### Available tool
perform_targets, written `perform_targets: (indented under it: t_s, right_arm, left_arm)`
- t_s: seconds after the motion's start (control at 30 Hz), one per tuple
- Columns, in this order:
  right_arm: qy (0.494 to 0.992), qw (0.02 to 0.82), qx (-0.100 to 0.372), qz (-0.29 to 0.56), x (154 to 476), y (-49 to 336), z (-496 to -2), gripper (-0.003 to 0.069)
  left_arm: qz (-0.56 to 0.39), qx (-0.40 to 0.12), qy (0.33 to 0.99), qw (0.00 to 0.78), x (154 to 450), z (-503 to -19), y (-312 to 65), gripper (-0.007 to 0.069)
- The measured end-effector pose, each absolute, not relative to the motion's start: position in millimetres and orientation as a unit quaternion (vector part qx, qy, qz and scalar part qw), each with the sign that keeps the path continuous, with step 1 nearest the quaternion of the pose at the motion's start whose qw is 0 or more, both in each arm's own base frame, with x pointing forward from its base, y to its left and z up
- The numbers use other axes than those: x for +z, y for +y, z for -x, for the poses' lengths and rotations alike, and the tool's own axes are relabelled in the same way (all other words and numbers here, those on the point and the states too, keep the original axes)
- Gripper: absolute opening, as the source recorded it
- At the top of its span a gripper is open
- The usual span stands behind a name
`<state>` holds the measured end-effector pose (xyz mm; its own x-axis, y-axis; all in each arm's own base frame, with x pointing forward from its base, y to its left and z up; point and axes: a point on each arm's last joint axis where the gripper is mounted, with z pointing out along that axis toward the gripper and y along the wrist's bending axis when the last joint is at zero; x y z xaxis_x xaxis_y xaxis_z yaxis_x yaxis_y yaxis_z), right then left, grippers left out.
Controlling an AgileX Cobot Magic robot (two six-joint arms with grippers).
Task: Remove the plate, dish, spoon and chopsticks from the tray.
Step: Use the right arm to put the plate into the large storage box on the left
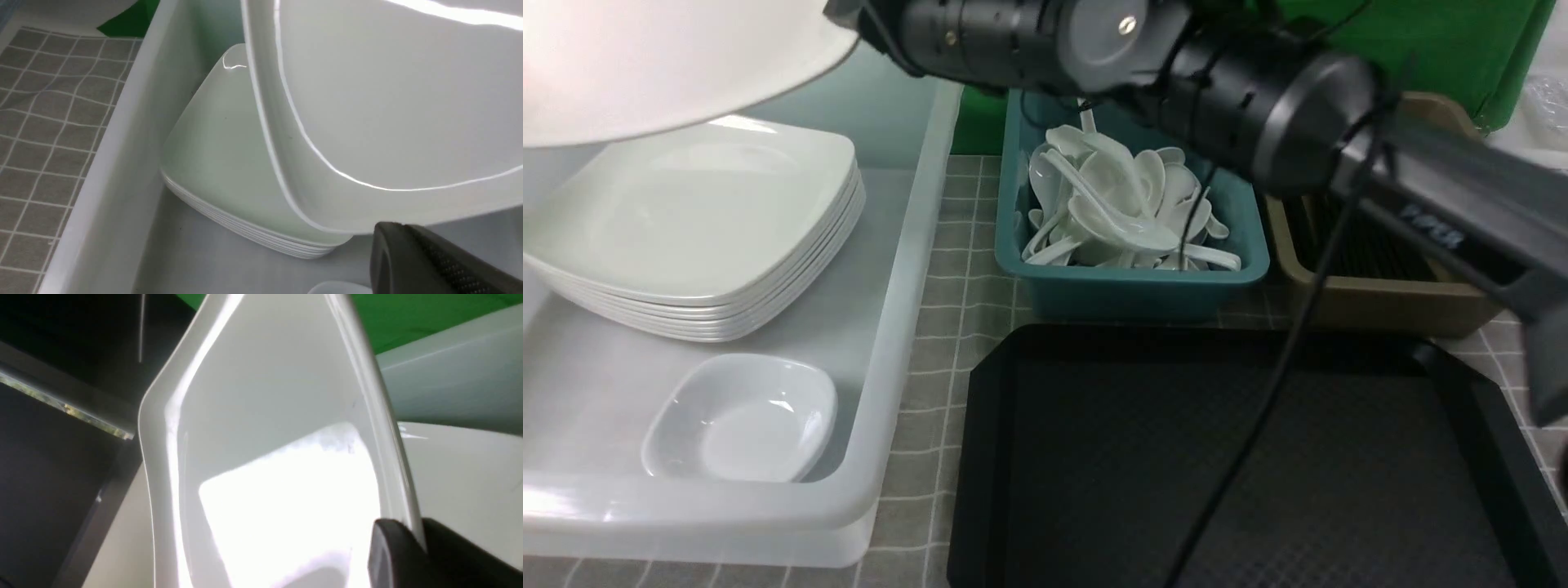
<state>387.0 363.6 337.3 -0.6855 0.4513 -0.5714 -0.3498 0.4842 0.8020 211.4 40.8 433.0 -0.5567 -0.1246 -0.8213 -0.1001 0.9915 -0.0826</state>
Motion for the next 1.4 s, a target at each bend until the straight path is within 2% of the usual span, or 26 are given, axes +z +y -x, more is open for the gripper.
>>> perform_targets:
  t_s: [0.23,0.53,0.7,0.83,0.97,1.03,1.4]
  right_arm:
    - [0.755,0.39,0.52,-0.089,295.5,384.9,-399.9,0.0055]
    - [0.779,0.358,0.501,-0.116,241.3,395.3,-410.2,0.0055]
    - [0.781,0.357,0.499,-0.116,237.8,395.4,-411.3,0.0059]
    - [0.78,0.356,0.5,-0.118,237.6,395.6,-411.5,0.0094]
    - [0.778,0.354,0.504,-0.125,238.6,395.6,-411.8,0.0211]
    - [0.775,0.355,0.507,-0.129,239.3,395.4,-412.2,0.024]
    - [0.776,0.351,0.507,-0.128,239.9,396.2,-411.5,0.0232]
  left_arm:
    - [0.052,-0.014,0.882,0.468,433.3,-211.6,39.8,0.0004]
    - [0.053,-0.024,0.881,0.47,433.7,-212.0,38.1,0.0004]
    - [0.053,-0.028,0.88,0.471,433.9,-212.1,37.6,0.0004]
    - [0.053,-0.028,0.88,0.471,433.9,-212.1,37.6,0.0004]
    - [0.052,-0.027,0.88,0.471,433.9,-212.1,37.6,0.0004]
    - [0.053,-0.027,0.88,0.471,433.9,-212.0,37.8,0.0004]
    - [0.053,-0.027,0.88,0.471,433.9,-212.0,37.8,0.0004]
